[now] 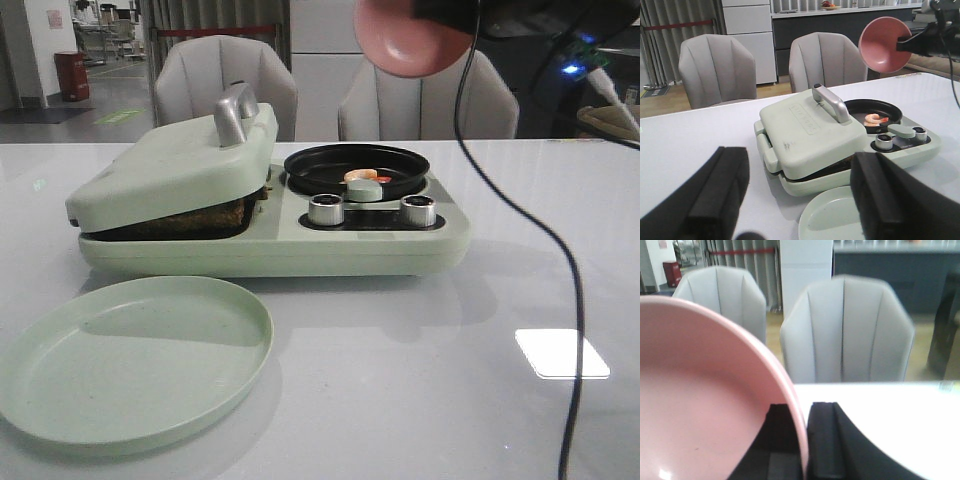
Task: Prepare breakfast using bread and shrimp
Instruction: 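Carry the empty pink bowl back and lower it onto the table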
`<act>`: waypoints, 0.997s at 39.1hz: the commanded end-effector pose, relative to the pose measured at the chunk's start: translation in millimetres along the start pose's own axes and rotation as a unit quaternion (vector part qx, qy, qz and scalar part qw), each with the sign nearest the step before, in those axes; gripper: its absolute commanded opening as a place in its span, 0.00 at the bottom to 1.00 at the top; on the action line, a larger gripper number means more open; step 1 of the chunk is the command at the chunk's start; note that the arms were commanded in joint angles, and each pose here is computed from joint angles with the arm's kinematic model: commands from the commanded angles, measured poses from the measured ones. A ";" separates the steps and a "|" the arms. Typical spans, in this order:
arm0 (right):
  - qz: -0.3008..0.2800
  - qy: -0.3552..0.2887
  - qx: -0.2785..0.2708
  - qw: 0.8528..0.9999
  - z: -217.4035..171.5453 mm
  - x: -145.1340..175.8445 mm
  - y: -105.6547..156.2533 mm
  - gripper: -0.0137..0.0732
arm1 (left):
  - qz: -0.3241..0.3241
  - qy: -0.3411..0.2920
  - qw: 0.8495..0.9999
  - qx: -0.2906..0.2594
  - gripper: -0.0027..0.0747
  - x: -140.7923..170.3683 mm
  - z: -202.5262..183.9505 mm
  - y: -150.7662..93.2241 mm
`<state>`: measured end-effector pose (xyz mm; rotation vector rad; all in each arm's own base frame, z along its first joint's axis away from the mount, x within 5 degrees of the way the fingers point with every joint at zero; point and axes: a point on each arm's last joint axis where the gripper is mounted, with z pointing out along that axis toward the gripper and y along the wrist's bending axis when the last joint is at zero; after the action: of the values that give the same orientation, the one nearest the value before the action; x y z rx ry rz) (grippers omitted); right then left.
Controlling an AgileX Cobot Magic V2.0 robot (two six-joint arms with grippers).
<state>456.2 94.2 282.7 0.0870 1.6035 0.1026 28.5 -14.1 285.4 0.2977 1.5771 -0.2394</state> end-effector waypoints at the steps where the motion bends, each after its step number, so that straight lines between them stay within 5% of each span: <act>1: 0.036 -0.014 -0.023 0.999 -23.1 -60.8 -3.2 0.32 | -0.012 -0.046 0.999 -0.003 0.67 -14.7 -1.6 0.9; 9: 0.039 0.130 -0.084 0.987 -49.5 -74.2 -15.1 0.32 | -0.012 -0.046 0.999 -0.003 0.67 -14.7 -1.6 0.9; 23: 0.055 0.299 -0.099 0.947 -65.9 -58.5 -58.1 0.32 | -0.012 -0.046 0.999 -0.003 0.67 -14.7 -1.6 0.9; 39: 0.058 0.462 -0.024 0.885 -75.7 1.2 -109.1 0.32 | -0.012 -0.046 0.999 -0.003 0.67 -14.7 -1.6 0.9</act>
<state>386.7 -9.6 258.9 0.0756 2.5797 0.3723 28.5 -14.1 285.4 0.2977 1.5771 -0.2394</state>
